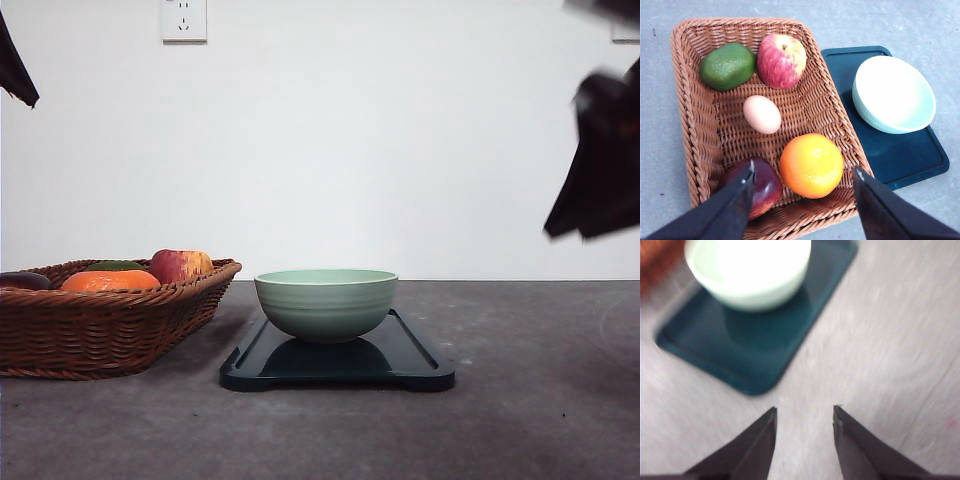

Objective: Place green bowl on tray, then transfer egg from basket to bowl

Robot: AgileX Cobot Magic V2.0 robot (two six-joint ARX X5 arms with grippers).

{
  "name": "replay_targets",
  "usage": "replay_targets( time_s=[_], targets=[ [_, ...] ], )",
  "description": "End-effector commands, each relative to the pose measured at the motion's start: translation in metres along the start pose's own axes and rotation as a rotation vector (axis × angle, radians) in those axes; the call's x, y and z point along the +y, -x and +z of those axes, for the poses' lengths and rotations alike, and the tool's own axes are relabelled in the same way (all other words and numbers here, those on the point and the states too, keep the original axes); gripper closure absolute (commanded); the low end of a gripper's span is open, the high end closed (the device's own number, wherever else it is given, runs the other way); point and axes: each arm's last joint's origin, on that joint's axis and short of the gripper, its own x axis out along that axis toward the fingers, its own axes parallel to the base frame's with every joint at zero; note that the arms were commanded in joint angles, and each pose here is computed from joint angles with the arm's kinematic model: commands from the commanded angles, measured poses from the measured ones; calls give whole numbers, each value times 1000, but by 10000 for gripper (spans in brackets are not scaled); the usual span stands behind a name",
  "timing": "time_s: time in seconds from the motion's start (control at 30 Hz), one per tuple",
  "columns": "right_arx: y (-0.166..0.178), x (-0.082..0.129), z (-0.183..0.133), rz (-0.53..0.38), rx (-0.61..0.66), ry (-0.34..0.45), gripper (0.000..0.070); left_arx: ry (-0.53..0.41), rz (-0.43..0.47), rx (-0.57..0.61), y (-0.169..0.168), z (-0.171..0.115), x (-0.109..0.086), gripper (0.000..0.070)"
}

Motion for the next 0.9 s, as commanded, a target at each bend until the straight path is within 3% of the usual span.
replay_targets(
  time_s=[0.0,0.37,0.57,0.87],
  targets=[
    [6,1,4,-14,-45,-12,481,-7,-7,-17,1,6,-1,309],
    [17,0,6,-45,-110,-13,481,49,-14,-16,0,6,-2,309],
    [17,0,6,-45,-110,-13,481,108,-2,61,-21,6,-6,308],
    [17,0,6,-45,-108,-13,481,128,222,172,-77,24,-11,308]
  ],
)
